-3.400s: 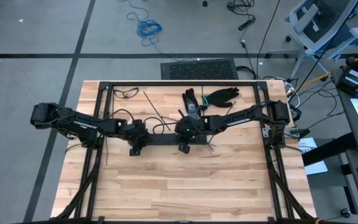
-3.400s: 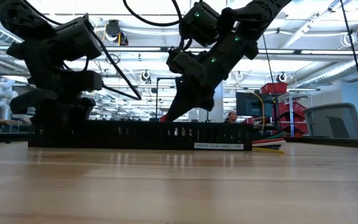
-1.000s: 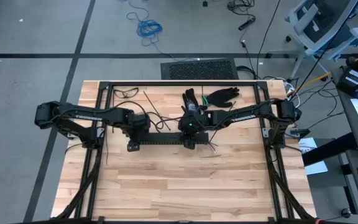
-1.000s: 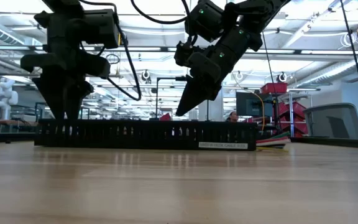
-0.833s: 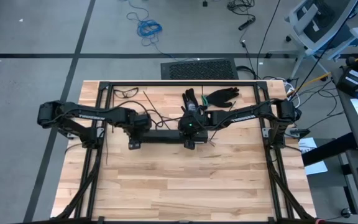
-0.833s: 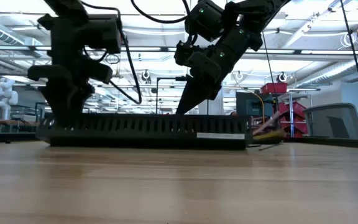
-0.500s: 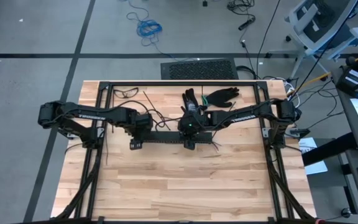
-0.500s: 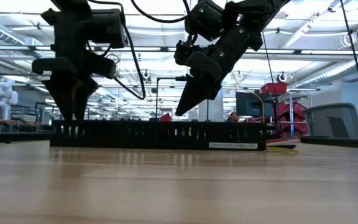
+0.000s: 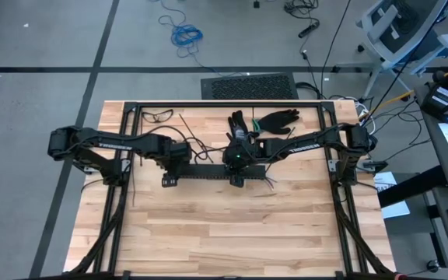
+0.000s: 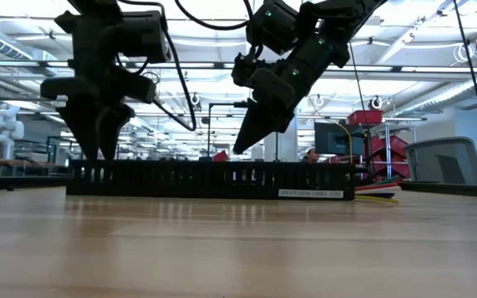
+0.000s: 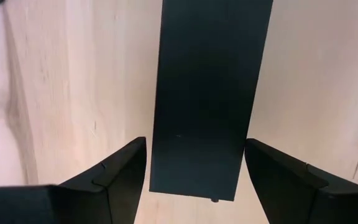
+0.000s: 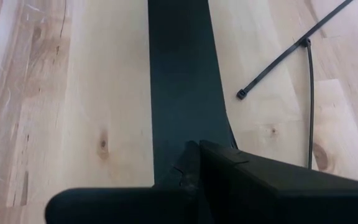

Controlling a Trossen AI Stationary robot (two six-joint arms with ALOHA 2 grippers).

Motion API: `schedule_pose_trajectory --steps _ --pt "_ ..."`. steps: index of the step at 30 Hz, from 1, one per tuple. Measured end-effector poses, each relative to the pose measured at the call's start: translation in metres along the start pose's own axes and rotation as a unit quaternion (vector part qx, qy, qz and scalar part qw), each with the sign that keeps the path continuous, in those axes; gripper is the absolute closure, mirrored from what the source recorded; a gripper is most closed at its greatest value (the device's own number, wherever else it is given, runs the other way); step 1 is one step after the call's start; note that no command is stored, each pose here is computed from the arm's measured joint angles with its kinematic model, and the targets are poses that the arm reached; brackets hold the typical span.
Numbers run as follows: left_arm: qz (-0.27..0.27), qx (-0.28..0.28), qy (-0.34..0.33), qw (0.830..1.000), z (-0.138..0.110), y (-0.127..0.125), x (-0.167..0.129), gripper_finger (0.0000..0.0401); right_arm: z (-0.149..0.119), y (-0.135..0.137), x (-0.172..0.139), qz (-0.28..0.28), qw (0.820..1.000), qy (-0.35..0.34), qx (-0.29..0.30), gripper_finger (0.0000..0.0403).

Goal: Ziptie cables
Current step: Close the black cable duct

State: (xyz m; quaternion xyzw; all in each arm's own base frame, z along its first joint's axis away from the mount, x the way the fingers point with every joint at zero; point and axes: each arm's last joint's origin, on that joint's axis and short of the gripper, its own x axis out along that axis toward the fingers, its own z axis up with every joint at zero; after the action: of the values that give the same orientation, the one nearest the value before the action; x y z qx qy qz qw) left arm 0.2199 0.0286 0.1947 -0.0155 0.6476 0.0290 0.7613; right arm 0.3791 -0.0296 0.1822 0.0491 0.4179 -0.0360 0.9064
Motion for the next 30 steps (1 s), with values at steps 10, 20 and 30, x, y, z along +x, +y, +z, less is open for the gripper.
schedule_pose_trajectory --steps 10,20,30 --pt "0.011 -0.003 0.003 1.0 0.0 0.001 0.001 0.0136 0.003 0.0 0.0 0.001 1.0 -0.014 0.0 0.0403" --pt "0.005 0.0 -0.036 0.999 0.007 0.001 0.001 0.0136 0.006 0.002 0.0 0.004 0.999 -0.032 0.001 0.0403" --pt "-0.004 0.019 0.024 1.0 0.013 0.007 0.031 0.0136 0.006 0.002 0.0 0.006 0.999 -0.031 0.001 0.0403"
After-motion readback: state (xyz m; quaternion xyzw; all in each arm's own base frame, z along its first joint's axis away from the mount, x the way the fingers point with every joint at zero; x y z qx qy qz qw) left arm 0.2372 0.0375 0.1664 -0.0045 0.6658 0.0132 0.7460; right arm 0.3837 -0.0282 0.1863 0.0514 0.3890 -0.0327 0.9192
